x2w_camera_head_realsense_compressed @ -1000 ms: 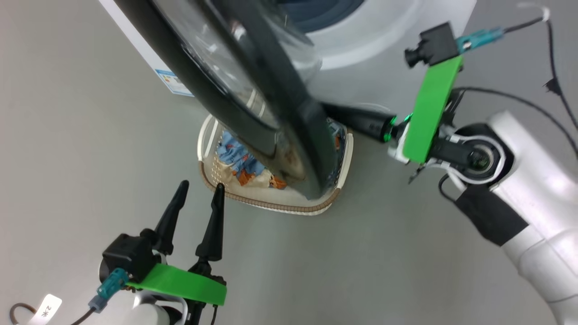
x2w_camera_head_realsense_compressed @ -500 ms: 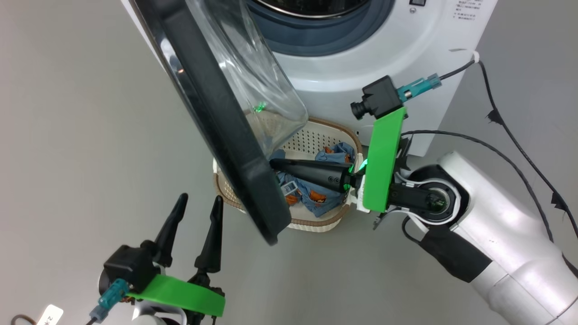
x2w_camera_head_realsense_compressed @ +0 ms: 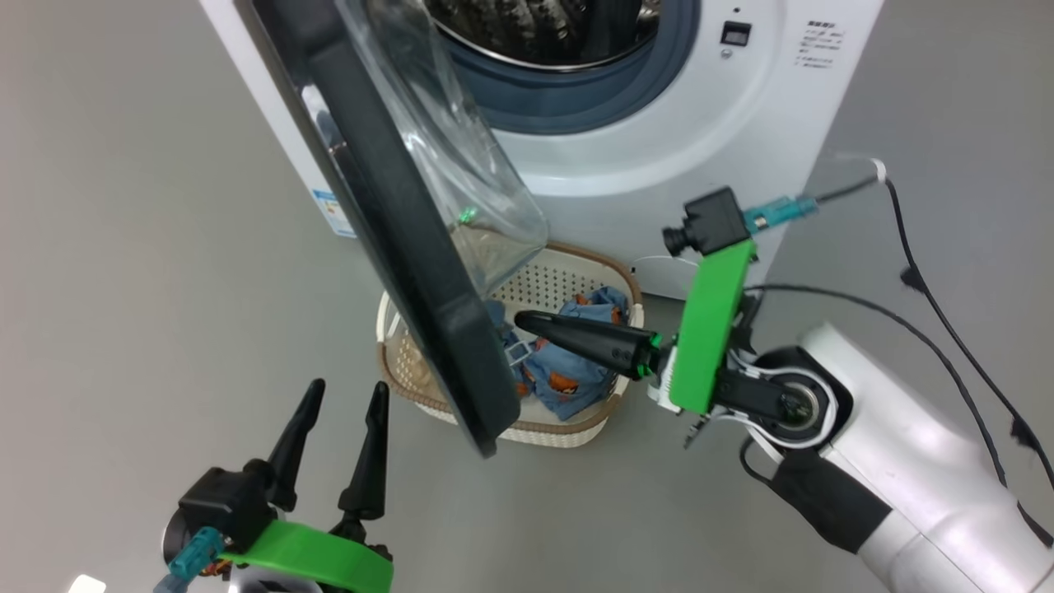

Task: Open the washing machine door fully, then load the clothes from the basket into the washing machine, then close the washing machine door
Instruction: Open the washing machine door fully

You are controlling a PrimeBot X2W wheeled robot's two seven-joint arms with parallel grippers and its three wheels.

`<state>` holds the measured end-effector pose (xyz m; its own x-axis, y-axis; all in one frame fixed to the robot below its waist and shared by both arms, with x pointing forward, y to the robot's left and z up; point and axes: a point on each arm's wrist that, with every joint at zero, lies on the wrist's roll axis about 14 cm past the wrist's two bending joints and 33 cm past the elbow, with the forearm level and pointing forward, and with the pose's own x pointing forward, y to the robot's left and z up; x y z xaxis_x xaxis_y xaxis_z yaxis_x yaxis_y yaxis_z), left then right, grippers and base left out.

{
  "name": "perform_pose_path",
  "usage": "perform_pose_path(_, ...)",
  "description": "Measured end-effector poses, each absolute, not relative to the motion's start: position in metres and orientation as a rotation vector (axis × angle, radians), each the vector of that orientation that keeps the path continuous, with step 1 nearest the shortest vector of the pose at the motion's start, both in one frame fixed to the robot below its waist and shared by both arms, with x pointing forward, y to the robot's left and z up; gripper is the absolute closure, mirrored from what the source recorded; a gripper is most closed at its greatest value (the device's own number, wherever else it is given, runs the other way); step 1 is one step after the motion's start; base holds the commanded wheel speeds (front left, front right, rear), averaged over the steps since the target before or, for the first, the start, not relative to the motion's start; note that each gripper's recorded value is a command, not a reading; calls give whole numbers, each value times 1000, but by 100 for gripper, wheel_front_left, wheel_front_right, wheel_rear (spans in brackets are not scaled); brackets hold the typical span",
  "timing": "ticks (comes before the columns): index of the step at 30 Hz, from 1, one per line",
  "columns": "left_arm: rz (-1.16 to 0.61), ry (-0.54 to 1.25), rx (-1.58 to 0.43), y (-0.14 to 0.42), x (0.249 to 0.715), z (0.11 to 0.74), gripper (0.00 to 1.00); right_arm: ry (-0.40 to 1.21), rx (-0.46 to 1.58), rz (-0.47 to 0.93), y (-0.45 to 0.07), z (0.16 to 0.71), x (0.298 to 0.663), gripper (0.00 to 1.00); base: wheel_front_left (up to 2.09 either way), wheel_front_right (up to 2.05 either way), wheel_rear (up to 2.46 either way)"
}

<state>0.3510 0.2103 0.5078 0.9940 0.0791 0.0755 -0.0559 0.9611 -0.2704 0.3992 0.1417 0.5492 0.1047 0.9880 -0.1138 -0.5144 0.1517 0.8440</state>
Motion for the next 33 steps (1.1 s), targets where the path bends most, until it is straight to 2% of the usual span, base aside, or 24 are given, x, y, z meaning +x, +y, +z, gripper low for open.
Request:
perform_pose_path(19, -9, -84, -242, 201, 343, 509, 0, 727, 770, 896, 48, 501, 410, 0, 0, 0, 0)
perform_pose_path(33, -35, -80, -248, 194, 339, 506, 0, 605, 736, 572, -53, 461, 402, 0, 0, 0, 0)
